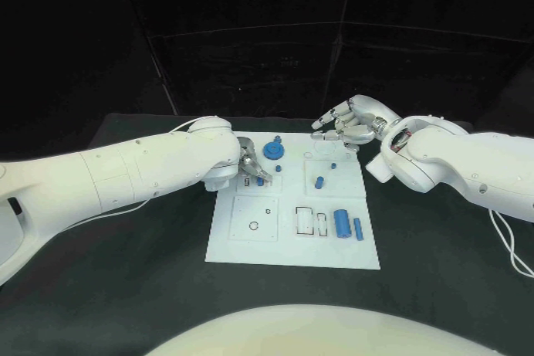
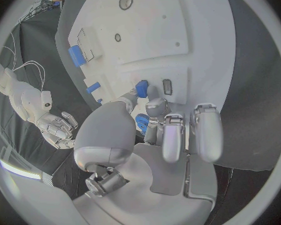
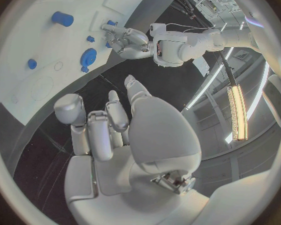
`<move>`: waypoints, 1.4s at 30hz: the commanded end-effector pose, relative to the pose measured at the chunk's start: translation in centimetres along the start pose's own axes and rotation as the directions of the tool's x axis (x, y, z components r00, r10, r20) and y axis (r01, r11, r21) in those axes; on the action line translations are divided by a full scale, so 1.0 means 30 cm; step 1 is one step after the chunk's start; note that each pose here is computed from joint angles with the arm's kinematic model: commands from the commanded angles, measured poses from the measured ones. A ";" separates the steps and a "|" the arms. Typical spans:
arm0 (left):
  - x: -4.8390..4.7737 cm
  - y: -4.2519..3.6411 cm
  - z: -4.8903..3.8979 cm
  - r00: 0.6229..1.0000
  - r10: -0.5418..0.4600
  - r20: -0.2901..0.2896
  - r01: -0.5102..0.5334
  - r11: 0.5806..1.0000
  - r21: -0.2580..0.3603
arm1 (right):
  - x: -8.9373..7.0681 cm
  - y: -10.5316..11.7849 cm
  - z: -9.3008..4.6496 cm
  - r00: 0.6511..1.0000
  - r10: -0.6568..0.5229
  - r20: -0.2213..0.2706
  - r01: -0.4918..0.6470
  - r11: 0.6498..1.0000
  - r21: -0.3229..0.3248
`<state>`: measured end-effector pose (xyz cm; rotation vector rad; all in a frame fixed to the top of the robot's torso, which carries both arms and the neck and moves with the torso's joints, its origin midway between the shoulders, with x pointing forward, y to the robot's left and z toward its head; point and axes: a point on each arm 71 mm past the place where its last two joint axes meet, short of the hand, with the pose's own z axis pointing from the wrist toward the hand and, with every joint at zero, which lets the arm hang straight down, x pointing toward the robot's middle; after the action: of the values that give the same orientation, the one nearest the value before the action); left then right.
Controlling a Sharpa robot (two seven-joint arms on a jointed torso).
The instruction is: Assemble the parts on the task board
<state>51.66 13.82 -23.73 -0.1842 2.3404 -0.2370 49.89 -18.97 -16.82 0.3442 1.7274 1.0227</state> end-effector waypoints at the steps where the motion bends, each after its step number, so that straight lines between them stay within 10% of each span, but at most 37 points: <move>1: 0.032 0.016 0.008 0.999 0.013 -0.035 -0.014 1.000 -0.028 | -0.001 0.006 0.001 1.000 0.002 0.000 -0.002 1.000 -0.009; 19: 0.008 0.012 -0.022 1.000 -0.012 -0.012 0.012 1.000 -0.005 | -0.005 0.002 0.003 1.000 0.001 0.002 -0.001 1.000 -0.007; 33: -0.205 -0.008 -0.127 0.997 -0.032 0.066 0.029 0.999 0.039 | -0.010 -0.005 0.007 1.000 0.000 0.007 0.000 1.000 -0.002; 42: -0.343 0.050 -0.097 0.995 -0.040 0.087 0.045 0.998 -0.045 | -0.009 -0.004 0.011 1.000 0.001 0.006 -0.001 1.000 -0.002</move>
<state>56.57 17.60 -14.85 -0.2889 2.2114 -0.2125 50.30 -19.18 -16.92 0.3502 1.7243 1.0112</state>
